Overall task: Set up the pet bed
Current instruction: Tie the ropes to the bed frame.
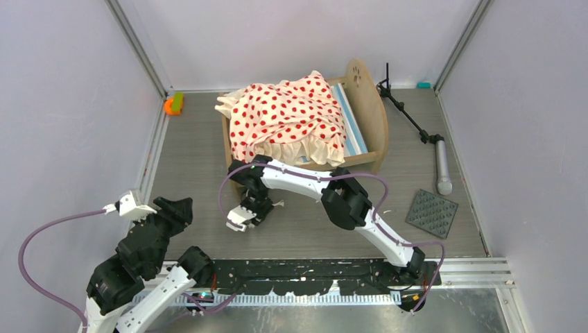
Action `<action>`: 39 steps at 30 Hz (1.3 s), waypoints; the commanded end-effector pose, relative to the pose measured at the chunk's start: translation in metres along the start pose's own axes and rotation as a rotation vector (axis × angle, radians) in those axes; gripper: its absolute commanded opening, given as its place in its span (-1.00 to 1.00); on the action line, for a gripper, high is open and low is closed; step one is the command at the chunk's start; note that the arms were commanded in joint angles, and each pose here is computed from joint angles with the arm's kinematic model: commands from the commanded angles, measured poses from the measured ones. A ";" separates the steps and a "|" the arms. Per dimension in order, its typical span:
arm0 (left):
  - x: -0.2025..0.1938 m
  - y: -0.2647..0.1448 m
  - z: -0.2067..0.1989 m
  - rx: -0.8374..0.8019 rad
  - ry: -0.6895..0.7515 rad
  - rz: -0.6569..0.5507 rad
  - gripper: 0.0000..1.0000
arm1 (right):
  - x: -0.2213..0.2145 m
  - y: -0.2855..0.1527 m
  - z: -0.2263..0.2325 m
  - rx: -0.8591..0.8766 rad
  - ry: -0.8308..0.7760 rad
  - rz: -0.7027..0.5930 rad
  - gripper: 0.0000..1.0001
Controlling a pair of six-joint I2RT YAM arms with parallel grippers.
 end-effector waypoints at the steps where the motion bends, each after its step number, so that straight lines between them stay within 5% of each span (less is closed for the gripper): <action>1: 0.006 -0.002 0.003 0.015 -0.021 -0.032 0.03 | -0.010 0.012 -0.004 0.004 -0.004 0.050 -0.22; 16: 0.007 -0.003 0.005 0.023 -0.028 -0.041 0.02 | -0.001 0.023 -0.011 -0.042 0.045 0.009 -0.99; 27: -0.001 0.006 -0.006 0.019 0.035 0.009 0.05 | 0.040 -0.009 -0.010 -0.332 0.162 -0.294 -1.00; 39: -0.003 0.007 -0.009 0.007 0.036 0.025 0.05 | 0.025 -0.013 -0.026 -0.705 0.375 -0.392 -0.99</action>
Point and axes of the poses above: each gripper's point midway between its finger pads, its own y axis out along the fingers, its own z axis along the line the jaws close on, x = y × z, the point moved 5 cm from there along -y, back along the fingers, and after that the axes turned 6 degrees about -y, right-handed, at the moved point
